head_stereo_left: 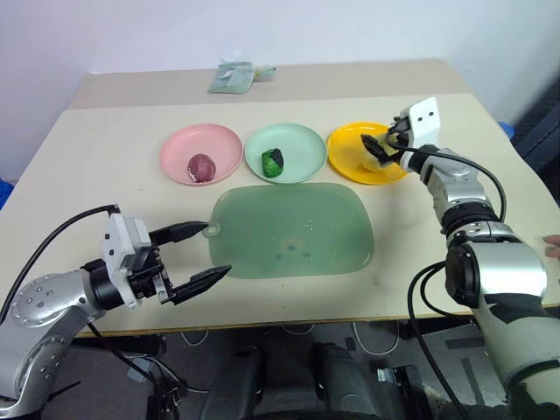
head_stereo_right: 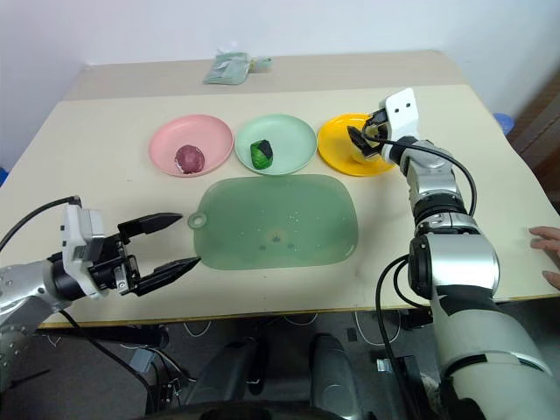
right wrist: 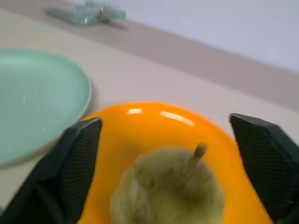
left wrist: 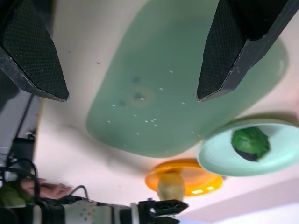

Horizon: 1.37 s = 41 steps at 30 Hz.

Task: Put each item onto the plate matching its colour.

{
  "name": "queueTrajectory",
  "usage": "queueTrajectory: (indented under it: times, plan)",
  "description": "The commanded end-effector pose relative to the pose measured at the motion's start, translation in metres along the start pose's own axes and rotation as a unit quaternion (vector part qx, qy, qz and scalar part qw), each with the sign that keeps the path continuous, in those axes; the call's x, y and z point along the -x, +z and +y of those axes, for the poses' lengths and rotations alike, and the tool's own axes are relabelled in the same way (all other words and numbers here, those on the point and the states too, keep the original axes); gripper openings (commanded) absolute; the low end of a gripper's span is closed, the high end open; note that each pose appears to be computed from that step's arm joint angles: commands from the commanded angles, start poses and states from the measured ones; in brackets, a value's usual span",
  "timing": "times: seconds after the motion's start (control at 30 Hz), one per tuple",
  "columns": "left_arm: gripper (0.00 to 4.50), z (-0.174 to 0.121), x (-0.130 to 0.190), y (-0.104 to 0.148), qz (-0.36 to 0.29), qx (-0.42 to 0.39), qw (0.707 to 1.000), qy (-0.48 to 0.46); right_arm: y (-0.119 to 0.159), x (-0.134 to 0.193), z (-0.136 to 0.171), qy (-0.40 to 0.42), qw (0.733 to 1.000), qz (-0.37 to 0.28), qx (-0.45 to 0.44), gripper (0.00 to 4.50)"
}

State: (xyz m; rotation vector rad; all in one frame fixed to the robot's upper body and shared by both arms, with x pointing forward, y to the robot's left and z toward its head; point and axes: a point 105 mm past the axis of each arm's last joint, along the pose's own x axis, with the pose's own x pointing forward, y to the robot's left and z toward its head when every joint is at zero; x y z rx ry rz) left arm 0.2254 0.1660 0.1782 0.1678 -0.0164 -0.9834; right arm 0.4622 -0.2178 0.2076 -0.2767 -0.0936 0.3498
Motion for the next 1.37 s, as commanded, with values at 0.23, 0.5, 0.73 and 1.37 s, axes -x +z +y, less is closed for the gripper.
queueTrajectory:
  times: [0.23, 0.5, 0.73, 1.37]
  plan:
    - [4.50, 0.022, -0.010, -0.001, -0.030, -0.027, 0.995, 0.095, 0.054, 0.080, 0.018, 0.099, 0.988, -0.117, 0.026, 4.44]
    - [4.50, 0.030, -0.004, -0.011, -0.007, -0.020, 0.994, 0.108, 0.031, 0.147, 0.038, 0.078, 0.996, -0.046, -0.008, 4.44]
    - [4.50, 0.029, 0.005, -0.025, 0.015, -0.005, 0.993, 0.118, 0.009, 0.187, 0.044, 0.085, 0.996, 0.008, -0.008, 4.44]
    - [4.50, 0.025, -0.006, -0.021, -0.007, 0.004, 0.995, 0.098, 0.007, 0.197, 0.053, 0.113, 0.992, 0.033, -0.034, 4.44]
